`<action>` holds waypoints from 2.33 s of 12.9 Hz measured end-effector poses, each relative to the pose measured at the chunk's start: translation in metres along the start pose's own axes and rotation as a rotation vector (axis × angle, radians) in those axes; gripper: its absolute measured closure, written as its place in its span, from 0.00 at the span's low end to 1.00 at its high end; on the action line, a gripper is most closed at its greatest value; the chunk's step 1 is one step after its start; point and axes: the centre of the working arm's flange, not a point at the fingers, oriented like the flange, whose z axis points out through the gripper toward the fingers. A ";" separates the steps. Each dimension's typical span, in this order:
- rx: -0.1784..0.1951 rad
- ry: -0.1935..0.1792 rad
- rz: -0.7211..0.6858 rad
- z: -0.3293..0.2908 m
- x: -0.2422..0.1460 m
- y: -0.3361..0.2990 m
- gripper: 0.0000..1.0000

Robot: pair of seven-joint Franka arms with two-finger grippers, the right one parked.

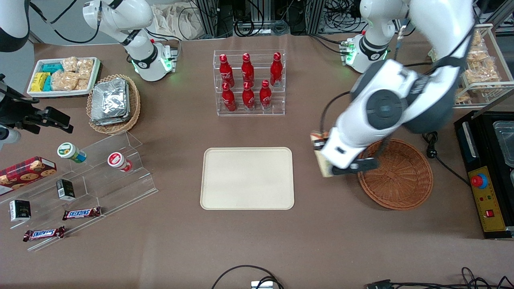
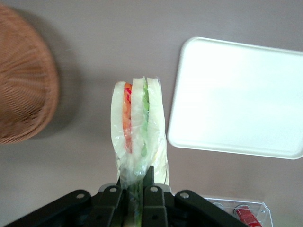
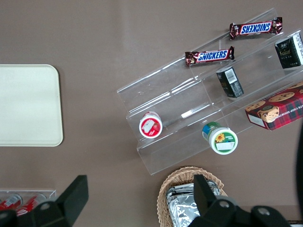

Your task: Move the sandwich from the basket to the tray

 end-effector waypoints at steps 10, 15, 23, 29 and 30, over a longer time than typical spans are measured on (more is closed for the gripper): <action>0.027 0.045 0.164 0.173 0.019 0.093 0.85; 0.066 0.030 0.168 0.193 0.017 0.090 0.73; 0.066 0.092 0.115 0.136 0.035 0.063 0.00; 0.135 0.106 0.110 0.039 -0.023 -0.045 0.00; 0.134 0.099 0.101 0.028 -0.034 -0.064 0.00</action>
